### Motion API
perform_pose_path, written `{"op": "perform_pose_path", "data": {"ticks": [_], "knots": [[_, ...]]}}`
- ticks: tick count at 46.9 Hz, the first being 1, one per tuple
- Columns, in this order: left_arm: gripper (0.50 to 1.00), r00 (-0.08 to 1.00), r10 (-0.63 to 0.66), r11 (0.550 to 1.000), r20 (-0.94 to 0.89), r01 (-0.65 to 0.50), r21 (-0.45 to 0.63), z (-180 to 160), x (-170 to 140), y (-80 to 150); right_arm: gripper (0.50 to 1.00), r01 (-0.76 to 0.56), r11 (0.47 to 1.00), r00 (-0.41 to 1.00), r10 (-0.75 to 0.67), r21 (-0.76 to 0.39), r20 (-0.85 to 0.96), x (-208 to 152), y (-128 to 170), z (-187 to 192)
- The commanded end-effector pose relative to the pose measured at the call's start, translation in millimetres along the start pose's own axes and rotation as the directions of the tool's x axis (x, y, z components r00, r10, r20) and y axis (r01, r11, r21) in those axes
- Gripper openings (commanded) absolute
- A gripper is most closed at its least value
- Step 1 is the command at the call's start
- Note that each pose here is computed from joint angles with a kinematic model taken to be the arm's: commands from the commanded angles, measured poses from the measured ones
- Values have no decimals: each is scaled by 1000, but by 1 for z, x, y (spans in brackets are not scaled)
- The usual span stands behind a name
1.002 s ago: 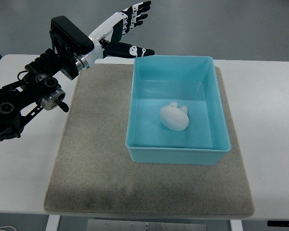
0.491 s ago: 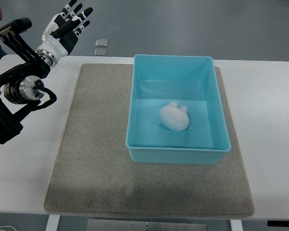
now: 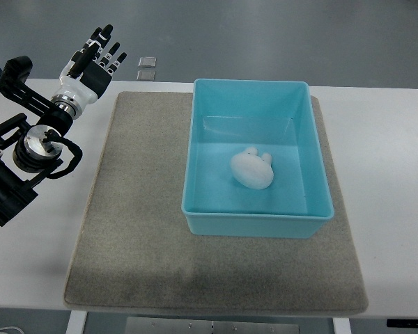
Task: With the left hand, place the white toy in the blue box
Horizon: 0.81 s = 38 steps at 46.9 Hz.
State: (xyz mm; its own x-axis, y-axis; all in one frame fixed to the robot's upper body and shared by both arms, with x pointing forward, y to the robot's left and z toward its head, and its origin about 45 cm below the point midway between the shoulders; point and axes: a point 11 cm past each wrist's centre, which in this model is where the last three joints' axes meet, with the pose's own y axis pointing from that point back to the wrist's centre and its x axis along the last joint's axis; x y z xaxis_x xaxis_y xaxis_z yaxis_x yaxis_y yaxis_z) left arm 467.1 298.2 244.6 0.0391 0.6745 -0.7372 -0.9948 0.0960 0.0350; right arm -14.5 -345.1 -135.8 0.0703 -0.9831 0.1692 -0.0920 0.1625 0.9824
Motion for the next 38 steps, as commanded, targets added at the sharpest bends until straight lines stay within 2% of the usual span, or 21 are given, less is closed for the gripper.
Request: {"op": "perform_pose_path", "data": {"ticks": [1, 22, 28, 38], "knots": [[994, 1000, 6, 1000, 1, -6, 5, -3, 4, 2, 936, 0, 1000, 1000, 0, 0, 0, 0, 0, 0], [994, 998, 51, 999, 42, -51, -8, 6, 20, 5, 936, 0, 1000, 1000, 0, 0, 0, 0, 0, 0], [994, 995, 87, 996, 58, -87, -11, 8, 35, 8, 936, 7, 1000, 1000, -7, 0, 4, -1, 0, 0], [994, 995, 85, 996, 55, -84, -7, 4, 32, 7, 936, 15, 1000, 1000, -15, 2, -10, -3, 0, -1]]}}
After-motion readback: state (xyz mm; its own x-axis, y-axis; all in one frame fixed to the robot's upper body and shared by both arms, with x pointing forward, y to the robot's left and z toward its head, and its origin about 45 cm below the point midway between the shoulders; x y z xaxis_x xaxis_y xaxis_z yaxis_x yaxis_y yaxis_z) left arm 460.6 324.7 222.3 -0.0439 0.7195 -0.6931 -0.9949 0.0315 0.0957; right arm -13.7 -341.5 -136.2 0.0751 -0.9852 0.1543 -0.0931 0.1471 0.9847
